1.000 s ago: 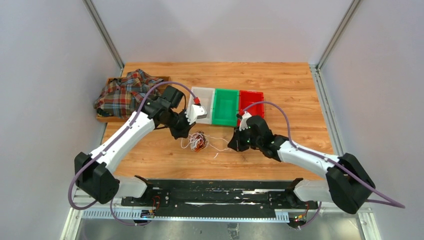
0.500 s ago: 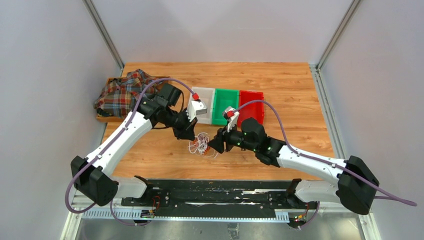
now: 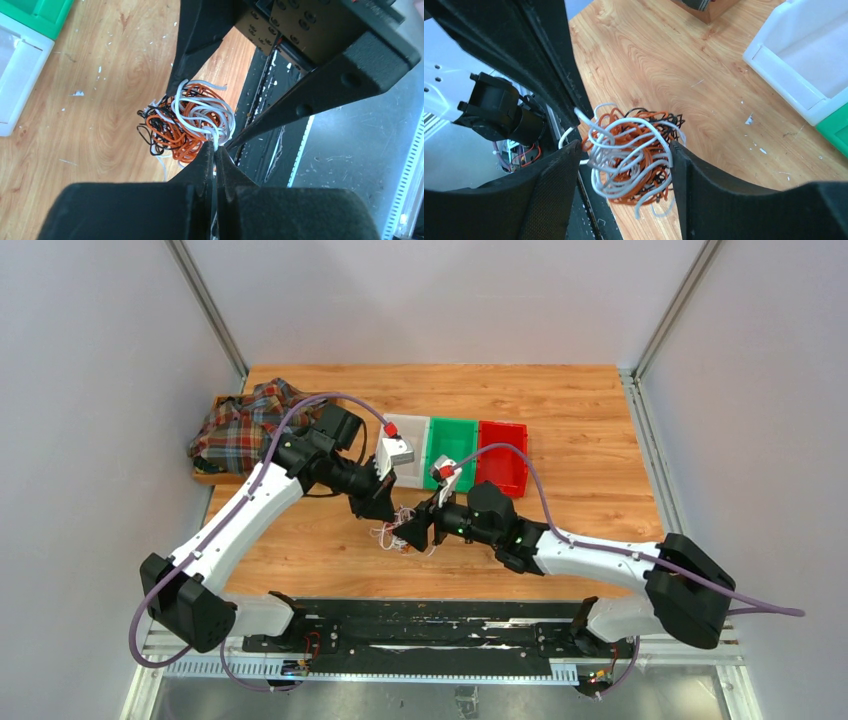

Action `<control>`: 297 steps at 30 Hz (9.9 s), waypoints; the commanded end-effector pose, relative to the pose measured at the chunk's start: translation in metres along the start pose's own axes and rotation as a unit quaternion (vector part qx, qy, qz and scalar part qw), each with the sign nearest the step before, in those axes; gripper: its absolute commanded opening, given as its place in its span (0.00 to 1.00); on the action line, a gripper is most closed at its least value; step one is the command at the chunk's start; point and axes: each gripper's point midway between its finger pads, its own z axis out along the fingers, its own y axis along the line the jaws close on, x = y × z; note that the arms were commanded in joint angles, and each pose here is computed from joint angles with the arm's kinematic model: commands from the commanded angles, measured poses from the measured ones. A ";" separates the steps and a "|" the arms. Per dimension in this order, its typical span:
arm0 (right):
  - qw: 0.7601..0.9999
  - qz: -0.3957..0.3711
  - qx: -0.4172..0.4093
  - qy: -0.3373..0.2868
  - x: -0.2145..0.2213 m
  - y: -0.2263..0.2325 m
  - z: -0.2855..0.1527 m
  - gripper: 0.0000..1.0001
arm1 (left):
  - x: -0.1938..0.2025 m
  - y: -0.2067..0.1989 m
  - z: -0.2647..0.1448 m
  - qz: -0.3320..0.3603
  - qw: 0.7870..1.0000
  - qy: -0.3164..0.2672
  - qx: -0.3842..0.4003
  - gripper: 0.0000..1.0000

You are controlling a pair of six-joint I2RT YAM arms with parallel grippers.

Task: Untangle the cables

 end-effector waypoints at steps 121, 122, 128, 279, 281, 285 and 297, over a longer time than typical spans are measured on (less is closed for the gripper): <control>0.947 -0.034 0.292 -0.128 -0.183 -0.134 -0.106 0.00 | -0.095 -0.022 -0.127 0.075 0.961 -0.170 -0.204 0.98; 0.940 -0.026 0.319 -0.122 -0.180 -0.148 -0.114 0.00 | -0.090 -0.018 -0.123 0.071 0.962 -0.162 -0.207 0.98; 0.913 0.010 0.397 -0.094 -0.164 -0.204 -0.141 0.01 | -0.066 -0.002 -0.105 0.050 0.967 -0.124 -0.215 0.98; 0.847 0.053 0.504 0.160 -0.007 -0.343 -0.066 0.06 | -0.012 0.014 -0.078 0.073 0.975 -0.035 -0.208 0.98; 0.847 0.057 0.502 0.166 -0.002 -0.345 -0.062 0.06 | -0.010 0.015 -0.077 0.073 0.975 -0.031 -0.209 0.98; 0.843 0.055 0.505 0.176 0.005 -0.350 -0.061 0.06 | -0.004 0.021 -0.071 0.072 0.975 -0.017 -0.208 0.98; 0.854 0.023 0.511 0.092 -0.049 -0.277 -0.100 0.40 | 0.016 0.076 -0.013 0.059 0.975 0.018 -0.212 0.99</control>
